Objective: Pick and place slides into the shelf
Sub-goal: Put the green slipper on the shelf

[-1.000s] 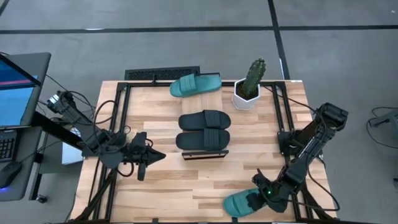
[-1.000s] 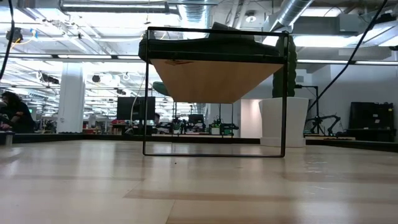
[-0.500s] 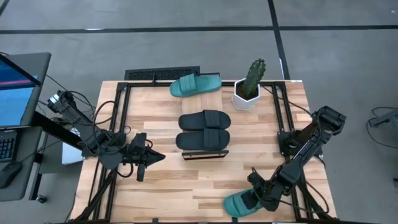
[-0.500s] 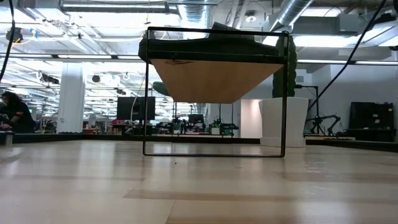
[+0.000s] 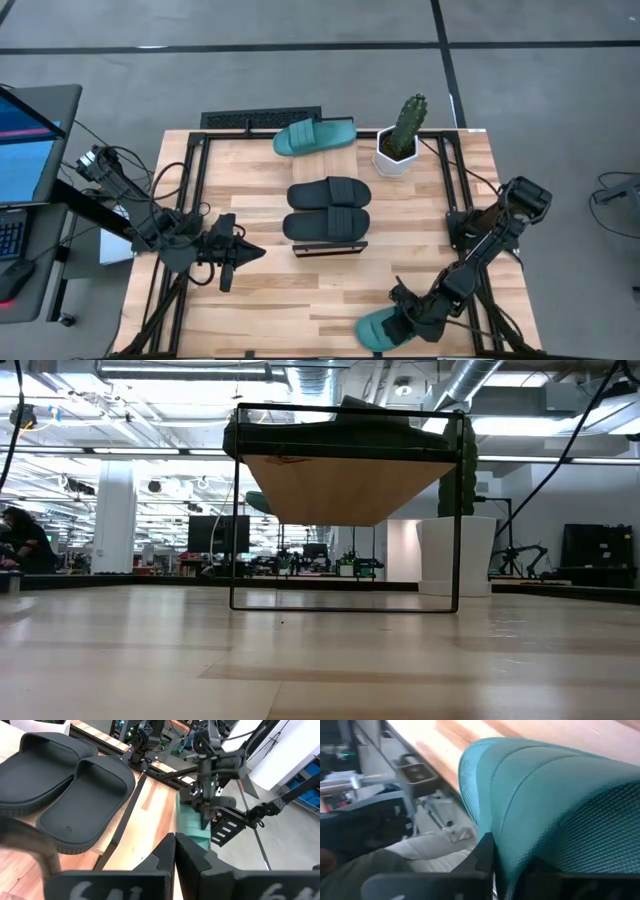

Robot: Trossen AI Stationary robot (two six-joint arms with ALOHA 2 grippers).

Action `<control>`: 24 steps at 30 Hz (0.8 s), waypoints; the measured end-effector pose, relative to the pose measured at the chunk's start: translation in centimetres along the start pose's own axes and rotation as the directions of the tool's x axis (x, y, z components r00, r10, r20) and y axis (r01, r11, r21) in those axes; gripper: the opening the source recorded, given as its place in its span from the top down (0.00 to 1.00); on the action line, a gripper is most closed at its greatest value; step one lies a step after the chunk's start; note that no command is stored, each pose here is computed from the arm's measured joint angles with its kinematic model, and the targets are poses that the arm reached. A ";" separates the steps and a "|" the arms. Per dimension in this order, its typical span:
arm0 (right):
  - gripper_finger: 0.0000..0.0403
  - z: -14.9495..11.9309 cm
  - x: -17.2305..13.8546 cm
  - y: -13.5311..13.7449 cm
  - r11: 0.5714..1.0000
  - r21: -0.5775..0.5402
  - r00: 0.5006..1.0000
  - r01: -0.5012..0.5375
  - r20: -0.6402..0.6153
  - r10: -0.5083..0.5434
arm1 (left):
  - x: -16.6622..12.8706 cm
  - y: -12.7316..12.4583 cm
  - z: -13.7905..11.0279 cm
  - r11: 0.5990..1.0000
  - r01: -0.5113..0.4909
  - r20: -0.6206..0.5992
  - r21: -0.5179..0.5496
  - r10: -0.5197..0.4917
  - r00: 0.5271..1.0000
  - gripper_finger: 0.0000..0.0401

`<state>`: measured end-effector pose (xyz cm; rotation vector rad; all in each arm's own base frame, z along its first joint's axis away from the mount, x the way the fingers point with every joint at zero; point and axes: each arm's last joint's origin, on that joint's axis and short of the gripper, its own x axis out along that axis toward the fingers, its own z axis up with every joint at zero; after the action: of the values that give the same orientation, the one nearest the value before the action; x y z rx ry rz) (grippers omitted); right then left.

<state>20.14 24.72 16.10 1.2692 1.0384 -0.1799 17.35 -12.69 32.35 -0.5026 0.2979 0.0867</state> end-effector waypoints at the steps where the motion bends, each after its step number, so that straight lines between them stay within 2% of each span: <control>1: 0.98 0.1 -0.4 0.3 1.000 -0.004 1.000 -0.015 0.001 0.015 | 0.0 0.0 0.0 1.000 -0.001 -0.002 0.001 0.001 1.000 1.00; 7: 0.99 0.5 -3.9 3.3 0.988 -0.026 0.988 -0.151 0.028 0.152 | 0.0 0.1 -0.2 1.000 -0.005 -0.020 0.016 0.005 1.000 1.00; 14: 1.00 1.6 -11.5 7.8 0.963 -0.091 0.956 -0.255 0.127 0.265 | -0.4 -0.3 -0.5 1.000 0.014 -0.022 0.020 -0.014 1.000 1.00; 18: 1.00 4.4 -16.6 10.8 0.946 -0.174 0.925 -0.274 0.222 0.309 | -0.6 -0.6 -0.6 1.000 0.028 -0.019 0.008 -0.028 0.999 1.00; 24: 1.00 11.2 -23.4 14.7 0.931 -0.260 0.897 -0.256 0.296 0.330 | -0.8 -0.5 -0.4 1.000 -0.003 0.020 -0.019 0.003 1.000 1.00</control>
<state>22.31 10.69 42.33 1.1335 0.5459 -0.0447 16.51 -13.34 32.45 -0.5198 0.2786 0.0977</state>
